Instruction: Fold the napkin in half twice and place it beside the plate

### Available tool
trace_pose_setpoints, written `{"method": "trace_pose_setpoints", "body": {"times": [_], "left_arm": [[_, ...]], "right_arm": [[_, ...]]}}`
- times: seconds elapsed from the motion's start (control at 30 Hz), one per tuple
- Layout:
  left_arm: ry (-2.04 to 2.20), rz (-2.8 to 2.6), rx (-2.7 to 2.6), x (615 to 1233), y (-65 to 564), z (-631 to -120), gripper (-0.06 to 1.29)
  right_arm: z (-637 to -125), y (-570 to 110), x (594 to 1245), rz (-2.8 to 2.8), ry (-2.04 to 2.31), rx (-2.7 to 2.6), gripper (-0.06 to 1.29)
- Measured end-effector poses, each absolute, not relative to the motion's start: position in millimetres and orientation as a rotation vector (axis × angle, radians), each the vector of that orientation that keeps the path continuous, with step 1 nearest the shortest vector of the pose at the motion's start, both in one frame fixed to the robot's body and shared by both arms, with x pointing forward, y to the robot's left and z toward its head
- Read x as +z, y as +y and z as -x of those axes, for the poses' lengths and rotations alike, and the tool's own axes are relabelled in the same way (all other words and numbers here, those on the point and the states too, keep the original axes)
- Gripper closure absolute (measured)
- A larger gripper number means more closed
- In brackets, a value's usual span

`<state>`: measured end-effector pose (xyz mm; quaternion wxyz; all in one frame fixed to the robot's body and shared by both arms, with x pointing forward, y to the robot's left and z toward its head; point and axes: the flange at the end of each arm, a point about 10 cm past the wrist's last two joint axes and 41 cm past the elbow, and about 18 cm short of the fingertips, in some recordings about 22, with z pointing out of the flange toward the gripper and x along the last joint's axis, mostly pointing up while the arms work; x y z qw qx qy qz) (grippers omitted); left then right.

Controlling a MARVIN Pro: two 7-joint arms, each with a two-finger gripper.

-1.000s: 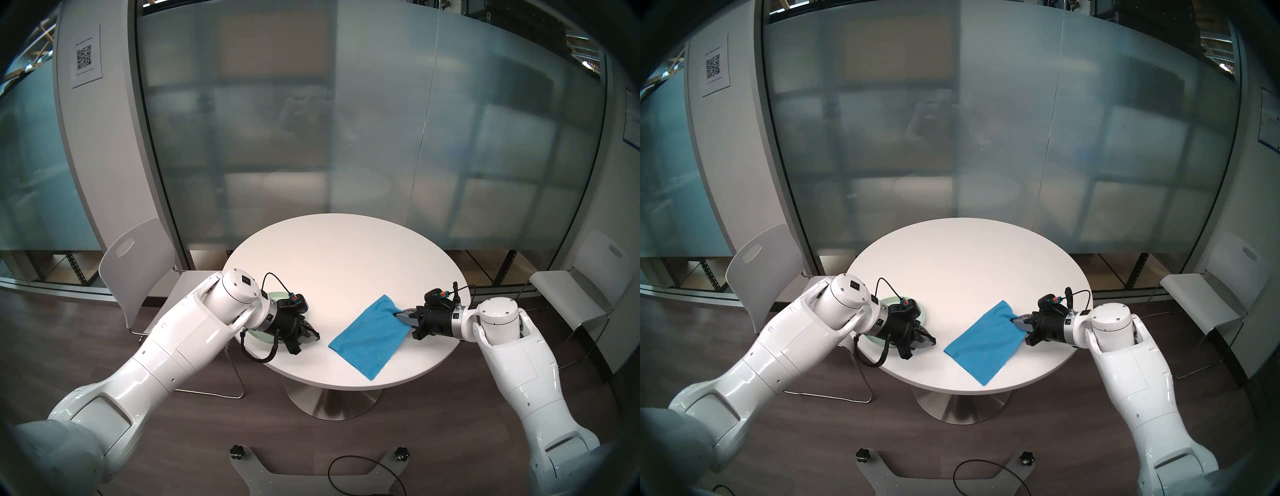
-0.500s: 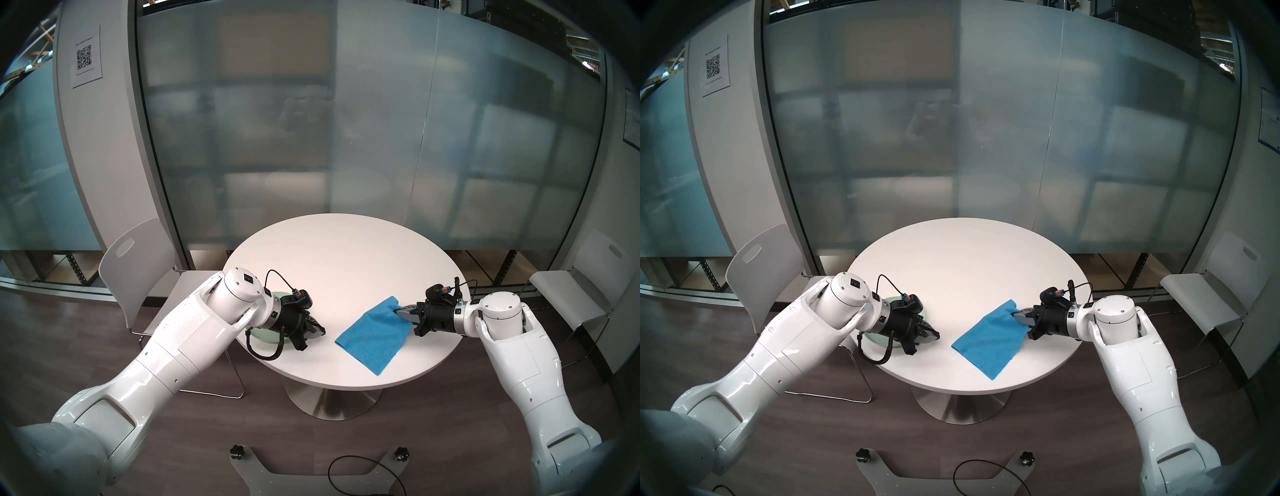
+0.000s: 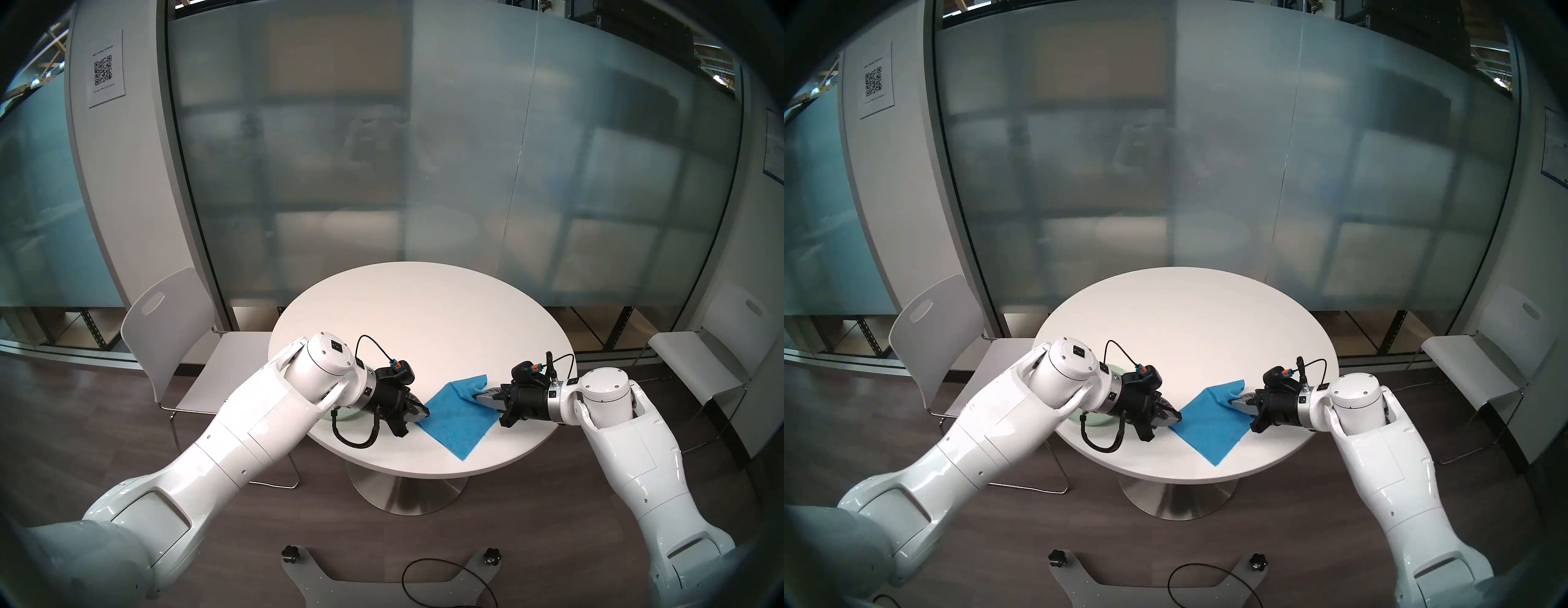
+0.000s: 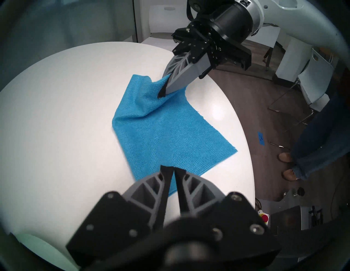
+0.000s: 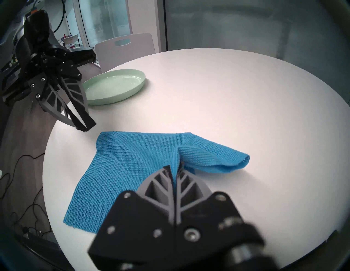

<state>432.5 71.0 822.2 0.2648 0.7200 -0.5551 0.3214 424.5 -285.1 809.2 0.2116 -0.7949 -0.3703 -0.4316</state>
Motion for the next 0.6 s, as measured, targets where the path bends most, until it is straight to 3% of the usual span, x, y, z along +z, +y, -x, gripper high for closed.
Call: {"method": "trace_pose_setpoints", "body": {"times": [0.6], "left_arm": [[-1.501, -1.976, 0.845, 804.1, 64.3, -432.8, 0.98]], "right_arm": [[-420.7, -274.0, 820.5, 2.161, -1.049, -1.209, 1.25]]}}
